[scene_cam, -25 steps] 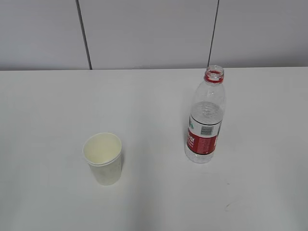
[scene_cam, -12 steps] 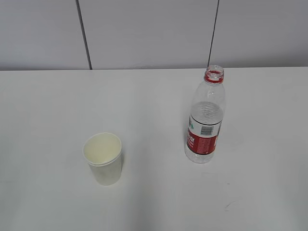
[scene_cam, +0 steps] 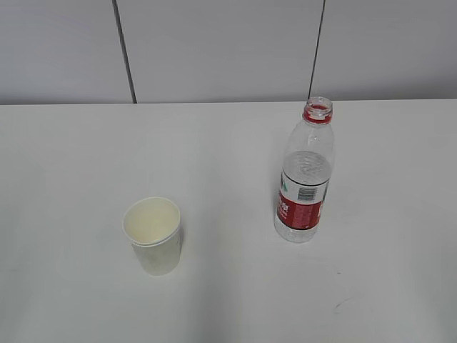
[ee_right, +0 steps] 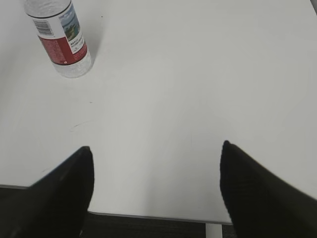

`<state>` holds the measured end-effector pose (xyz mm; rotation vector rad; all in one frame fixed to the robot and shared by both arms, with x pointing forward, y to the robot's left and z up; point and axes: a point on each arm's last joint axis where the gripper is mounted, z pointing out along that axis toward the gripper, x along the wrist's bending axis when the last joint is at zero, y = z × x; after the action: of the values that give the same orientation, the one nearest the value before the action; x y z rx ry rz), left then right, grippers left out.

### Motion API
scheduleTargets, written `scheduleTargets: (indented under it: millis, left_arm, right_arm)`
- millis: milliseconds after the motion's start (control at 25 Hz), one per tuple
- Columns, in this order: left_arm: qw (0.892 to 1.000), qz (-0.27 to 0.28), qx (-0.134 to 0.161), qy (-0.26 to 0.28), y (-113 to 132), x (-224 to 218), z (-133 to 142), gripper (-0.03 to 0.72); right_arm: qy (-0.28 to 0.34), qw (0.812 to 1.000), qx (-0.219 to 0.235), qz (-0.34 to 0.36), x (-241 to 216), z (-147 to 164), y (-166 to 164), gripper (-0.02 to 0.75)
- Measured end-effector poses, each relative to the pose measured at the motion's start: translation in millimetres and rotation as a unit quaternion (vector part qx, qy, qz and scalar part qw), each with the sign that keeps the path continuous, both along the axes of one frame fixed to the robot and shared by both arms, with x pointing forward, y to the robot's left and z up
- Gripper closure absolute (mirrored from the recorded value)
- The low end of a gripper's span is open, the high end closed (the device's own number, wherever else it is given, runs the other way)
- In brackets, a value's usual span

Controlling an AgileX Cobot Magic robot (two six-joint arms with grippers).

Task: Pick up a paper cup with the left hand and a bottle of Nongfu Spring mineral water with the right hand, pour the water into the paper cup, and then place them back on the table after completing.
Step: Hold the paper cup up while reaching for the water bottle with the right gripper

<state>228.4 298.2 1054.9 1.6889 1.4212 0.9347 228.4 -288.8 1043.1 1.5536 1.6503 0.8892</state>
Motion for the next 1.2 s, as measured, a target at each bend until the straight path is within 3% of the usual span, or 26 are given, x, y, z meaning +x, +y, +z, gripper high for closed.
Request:
scheduleTargets:
  millis: [240, 480, 600, 840, 1000, 1200]
  left_arm:
    - [1.000, 0.000, -0.001, -0.011, 0, 0, 3, 0.207]
    - [0.988, -0.004, -0.028, -0.150, -2, 5, 30, 0.207]
    - [0.980, -0.001, -0.033, -0.199, -2, 12, 37, 0.207]
    - [0.977, 0.004, -0.045, -0.208, -3, 40, 26, 0.207]
    - [0.973, 0.012, -0.052, -0.223, -2, 58, 17, 0.207]
    - [0.977, 0.018, -0.054, -0.206, -2, 77, 3, 0.207]
  right_arm:
    - [0.000, 1.000, 0.002, 0.001, 0, 0, 0, 0.151]
    - [-0.034, 0.999, 0.007, 0.003, 1, 8, 1, 0.151]
    - [-0.092, 0.996, 0.006, -0.003, 6, 17, 0, 0.150]
    - [-0.172, 0.985, 0.008, -0.015, 24, 12, -3, 0.151]
    - [-0.187, 0.982, 0.011, -0.021, 34, 0, -5, 0.150]
    - [-0.193, 0.981, 0.012, -0.025, 41, -11, -6, 0.151]
